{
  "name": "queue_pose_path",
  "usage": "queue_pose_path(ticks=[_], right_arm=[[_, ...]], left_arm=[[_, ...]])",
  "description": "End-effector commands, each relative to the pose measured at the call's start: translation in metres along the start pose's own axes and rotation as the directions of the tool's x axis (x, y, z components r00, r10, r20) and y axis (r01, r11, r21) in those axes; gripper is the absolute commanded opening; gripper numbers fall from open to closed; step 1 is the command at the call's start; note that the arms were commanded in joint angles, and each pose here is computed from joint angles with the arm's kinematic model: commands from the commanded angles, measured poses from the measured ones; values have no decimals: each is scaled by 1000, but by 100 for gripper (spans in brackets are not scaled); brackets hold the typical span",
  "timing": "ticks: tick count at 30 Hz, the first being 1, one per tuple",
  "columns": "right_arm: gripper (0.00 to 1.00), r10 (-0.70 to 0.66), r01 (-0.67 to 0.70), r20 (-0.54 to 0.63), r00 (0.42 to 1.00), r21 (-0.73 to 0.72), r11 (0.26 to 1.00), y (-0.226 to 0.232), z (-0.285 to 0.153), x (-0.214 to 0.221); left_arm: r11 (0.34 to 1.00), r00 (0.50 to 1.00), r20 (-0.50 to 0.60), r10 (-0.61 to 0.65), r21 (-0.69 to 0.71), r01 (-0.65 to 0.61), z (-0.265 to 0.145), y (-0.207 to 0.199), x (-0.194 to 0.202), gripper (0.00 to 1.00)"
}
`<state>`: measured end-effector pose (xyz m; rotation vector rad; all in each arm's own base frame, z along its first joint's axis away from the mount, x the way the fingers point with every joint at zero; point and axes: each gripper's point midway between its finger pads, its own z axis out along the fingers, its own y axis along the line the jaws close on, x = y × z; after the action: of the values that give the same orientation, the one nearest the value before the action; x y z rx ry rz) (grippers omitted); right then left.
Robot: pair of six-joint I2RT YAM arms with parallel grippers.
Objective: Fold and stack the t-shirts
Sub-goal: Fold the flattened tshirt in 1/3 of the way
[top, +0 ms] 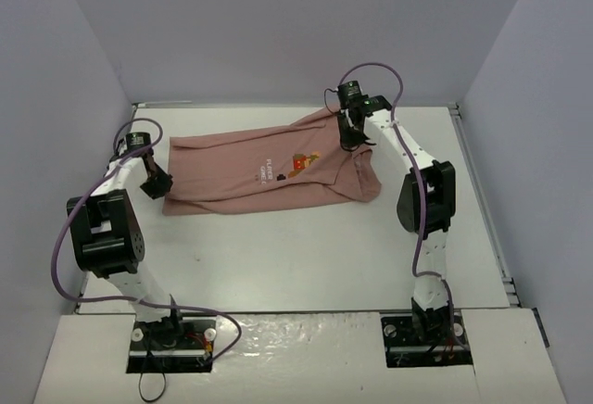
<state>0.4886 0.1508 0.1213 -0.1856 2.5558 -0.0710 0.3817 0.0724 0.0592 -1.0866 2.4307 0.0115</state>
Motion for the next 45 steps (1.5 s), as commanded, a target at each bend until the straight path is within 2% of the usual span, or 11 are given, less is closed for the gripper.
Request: queue_pose_path(ticks=[1, 3, 5, 6, 7, 11, 14, 20, 26, 32, 45], right_arm=[[2, 72, -67, 86, 994, -56, 996, -10, -11, -38], [16, 96, -89, 105, 990, -69, 994, -16, -16, -47], [36, 88, -79, 122, 989, -78, 994, -19, -25, -50], [43, 83, -73, 131, 988, -78, 994, -21, -32, -51], [45, 73, -63, 136, 988, -79, 995, -22, -36, -51], [45, 27, -18, 111, 994, -77, 997, -30, -51, -28], [45, 4, 4, 73, 997, -119, 993, -26, -58, -2], [45, -28, 39, 52, 998, -221, 975, -15, -70, 56], [45, -46, 51, 27, 999, -250, 967, -13, -72, 88], [44, -75, 78, 21, 997, -266, 961, -11, -67, 97], [44, -33, 8, -80, 996, -296, 955, 2, -34, 113]], left_arm=[[996, 994, 112, -2, 89, -8, -27, -26, -41, 29], [994, 991, 131, 11, 106, -25, -38, -31, -47, 39], [992, 988, 151, 22, 117, -40, -48, -31, -50, 56], [991, 986, 162, 28, 122, -48, -55, -30, -51, 59], [990, 984, 177, 30, 130, -53, -64, -30, -52, 62], [989, 982, 182, 42, 133, -67, -79, -15, -34, 64], [990, 986, 155, 68, 108, -86, -74, 0, -13, 64], [986, 989, 52, 137, 92, -141, -43, 18, 26, 64], [983, 985, -37, 166, 85, -162, -19, 19, 40, 63], [986, 984, -76, 159, 62, -155, -10, 26, 50, 57], [987, 985, -85, 147, 74, -141, -8, 26, 55, 43]])
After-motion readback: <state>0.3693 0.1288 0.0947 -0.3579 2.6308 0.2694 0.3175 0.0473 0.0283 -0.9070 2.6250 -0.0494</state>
